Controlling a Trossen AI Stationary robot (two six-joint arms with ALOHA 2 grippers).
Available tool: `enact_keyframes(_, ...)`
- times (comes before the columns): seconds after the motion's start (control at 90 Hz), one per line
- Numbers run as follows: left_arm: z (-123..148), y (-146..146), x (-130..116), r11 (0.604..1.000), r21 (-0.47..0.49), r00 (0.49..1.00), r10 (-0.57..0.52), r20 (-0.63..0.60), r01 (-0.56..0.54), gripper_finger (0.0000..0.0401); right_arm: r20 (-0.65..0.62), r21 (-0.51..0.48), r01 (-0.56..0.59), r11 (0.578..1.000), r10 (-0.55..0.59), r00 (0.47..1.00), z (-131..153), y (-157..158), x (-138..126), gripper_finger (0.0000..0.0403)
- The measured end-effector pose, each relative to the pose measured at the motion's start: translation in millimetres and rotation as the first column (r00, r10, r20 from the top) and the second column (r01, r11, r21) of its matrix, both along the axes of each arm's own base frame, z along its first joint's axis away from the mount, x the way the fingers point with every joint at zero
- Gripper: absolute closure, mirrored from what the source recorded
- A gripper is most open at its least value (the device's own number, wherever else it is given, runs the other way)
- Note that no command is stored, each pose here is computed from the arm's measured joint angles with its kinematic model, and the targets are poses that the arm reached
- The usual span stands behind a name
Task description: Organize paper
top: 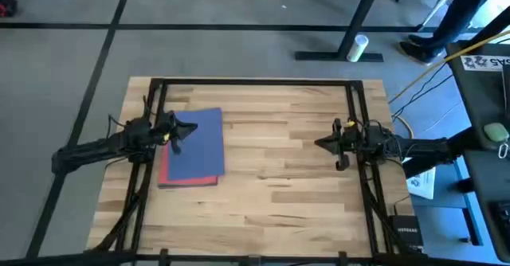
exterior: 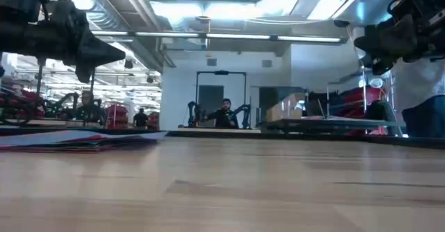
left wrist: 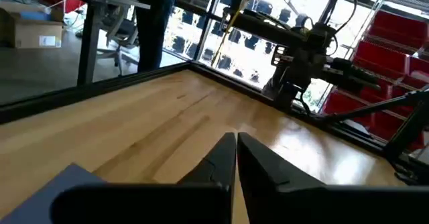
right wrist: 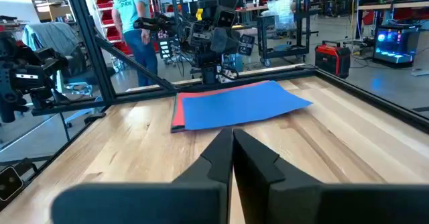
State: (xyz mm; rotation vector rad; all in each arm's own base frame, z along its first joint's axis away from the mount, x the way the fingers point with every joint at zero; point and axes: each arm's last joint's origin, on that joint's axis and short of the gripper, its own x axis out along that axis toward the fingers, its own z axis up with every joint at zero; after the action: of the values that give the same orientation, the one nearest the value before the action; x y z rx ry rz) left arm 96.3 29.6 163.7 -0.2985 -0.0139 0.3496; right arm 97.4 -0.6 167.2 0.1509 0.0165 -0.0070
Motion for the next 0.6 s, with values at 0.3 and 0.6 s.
enact_keyframes(0.3,0.6,1.8,-0.6,0.998,0.063,0.999,0.032,-0.017,-0.031,0.0401,0.000,0.000,0.000,1.000,0.000,1.000,0.0,0.0,0.0,0.0403)
enact_keyframes(0.6,19.9,2.0,-2.1,0.962,0.259,0.991,0.053,0.124,-0.084,0.0401,0.007,-0.006,0.011,1.000,-0.011,1.000,0.6,-0.3,0.0,0.0403)
